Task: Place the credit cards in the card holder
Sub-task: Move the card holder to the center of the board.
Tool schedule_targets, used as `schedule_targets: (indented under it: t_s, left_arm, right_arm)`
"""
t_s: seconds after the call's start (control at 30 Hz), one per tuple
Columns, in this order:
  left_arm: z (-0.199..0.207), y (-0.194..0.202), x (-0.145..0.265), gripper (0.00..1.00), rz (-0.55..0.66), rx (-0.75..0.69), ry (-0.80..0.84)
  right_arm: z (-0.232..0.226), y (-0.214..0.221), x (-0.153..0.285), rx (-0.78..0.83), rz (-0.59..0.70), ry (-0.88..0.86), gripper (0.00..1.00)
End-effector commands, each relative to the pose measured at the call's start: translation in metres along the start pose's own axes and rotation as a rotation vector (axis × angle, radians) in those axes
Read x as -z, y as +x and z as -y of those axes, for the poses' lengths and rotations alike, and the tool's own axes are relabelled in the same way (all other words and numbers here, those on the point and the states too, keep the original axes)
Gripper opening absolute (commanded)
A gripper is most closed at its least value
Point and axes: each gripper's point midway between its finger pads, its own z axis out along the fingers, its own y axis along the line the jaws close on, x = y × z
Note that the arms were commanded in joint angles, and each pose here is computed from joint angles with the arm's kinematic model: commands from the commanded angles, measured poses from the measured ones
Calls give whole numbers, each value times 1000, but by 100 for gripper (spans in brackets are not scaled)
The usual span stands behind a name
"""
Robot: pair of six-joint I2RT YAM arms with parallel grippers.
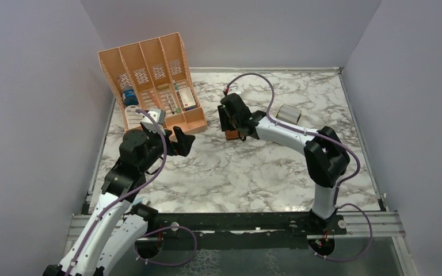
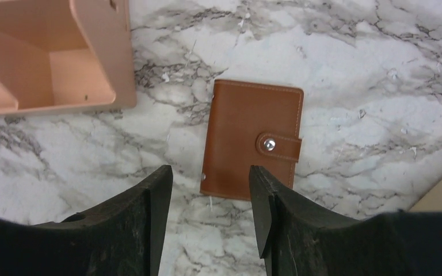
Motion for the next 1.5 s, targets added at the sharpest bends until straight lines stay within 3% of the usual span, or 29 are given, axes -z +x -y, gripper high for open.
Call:
schedule_targets:
  t_s: [0.0,0.23,0.67,1.23,1.47]
  left_arm:
    - [-6,-6,4,99,48,-31,-30]
    - [-7,-8,7,99,48,-44,-36]
    - [-15,-9,6,98,57,-39,-81]
    - [-30,-12,8,95,78,-26,-172]
    - [-32,-10,8,95,75,-23,-178]
  right_arm:
    - [2,-15,-24,10,-8,-32,53]
    - [13,-8,-55,-5,-64,-54,54]
    - [8,55,-72,43,-200,-146,49]
    - [8,167,16,80,-369,-323,43]
    - [6,184,44,94,-388,-347,42]
